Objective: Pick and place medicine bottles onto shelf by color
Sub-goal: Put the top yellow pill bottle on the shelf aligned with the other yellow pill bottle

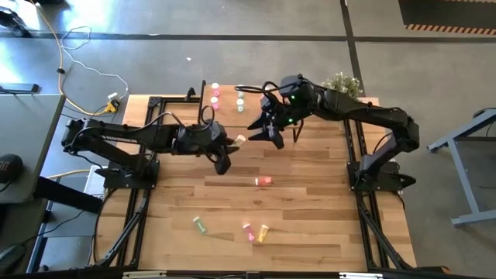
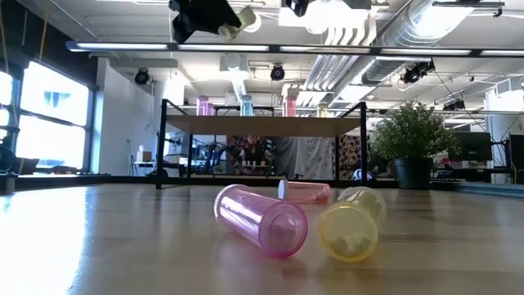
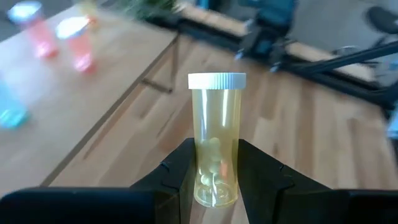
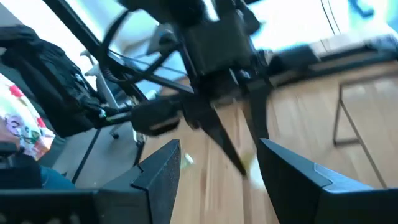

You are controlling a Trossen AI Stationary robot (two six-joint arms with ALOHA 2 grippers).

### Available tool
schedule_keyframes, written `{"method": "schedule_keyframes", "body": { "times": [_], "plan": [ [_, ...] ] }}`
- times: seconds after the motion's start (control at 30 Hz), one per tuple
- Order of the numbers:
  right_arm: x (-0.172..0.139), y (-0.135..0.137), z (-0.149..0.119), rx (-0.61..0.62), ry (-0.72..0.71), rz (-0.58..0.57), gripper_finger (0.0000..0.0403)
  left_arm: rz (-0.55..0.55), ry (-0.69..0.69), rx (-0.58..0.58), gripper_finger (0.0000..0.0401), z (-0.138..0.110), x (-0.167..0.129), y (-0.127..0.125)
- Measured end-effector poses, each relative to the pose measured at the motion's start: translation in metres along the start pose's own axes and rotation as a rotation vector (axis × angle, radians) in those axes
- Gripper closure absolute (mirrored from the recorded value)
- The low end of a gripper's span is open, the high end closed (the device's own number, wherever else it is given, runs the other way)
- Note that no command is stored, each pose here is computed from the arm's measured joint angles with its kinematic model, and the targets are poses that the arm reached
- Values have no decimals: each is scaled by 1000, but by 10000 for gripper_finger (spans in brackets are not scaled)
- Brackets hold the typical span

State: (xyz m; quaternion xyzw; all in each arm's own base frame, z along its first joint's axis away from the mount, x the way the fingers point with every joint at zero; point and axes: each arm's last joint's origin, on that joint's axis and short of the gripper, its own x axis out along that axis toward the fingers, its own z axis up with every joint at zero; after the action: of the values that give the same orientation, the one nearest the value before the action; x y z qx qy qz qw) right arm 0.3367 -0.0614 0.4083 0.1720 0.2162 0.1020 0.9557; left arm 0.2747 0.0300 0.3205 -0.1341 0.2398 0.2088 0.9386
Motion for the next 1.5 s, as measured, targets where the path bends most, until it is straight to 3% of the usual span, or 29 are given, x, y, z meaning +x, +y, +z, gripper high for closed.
{"method": "schedule_keyframes", "body": {
  "times": [0.47,0.67,0.93,1.13,1.5],
  "plan": [
    [3,13,16,-154,-175,30,199,-224,-172,151,309,23,1,3],
    [-2,8,19,-201,-196,-38,192,-212,-224,196,309,29,1,5],
    [-26,6,20,-184,-180,-64,183,-178,-284,166,309,37,1,15],
    [-24,5,16,-234,-138,-69,182,-180,-347,141,309,44,0,18],
    [-22,2,13,-218,-108,-84,189,-151,-364,121,309,45,0,19]
  ]
}}
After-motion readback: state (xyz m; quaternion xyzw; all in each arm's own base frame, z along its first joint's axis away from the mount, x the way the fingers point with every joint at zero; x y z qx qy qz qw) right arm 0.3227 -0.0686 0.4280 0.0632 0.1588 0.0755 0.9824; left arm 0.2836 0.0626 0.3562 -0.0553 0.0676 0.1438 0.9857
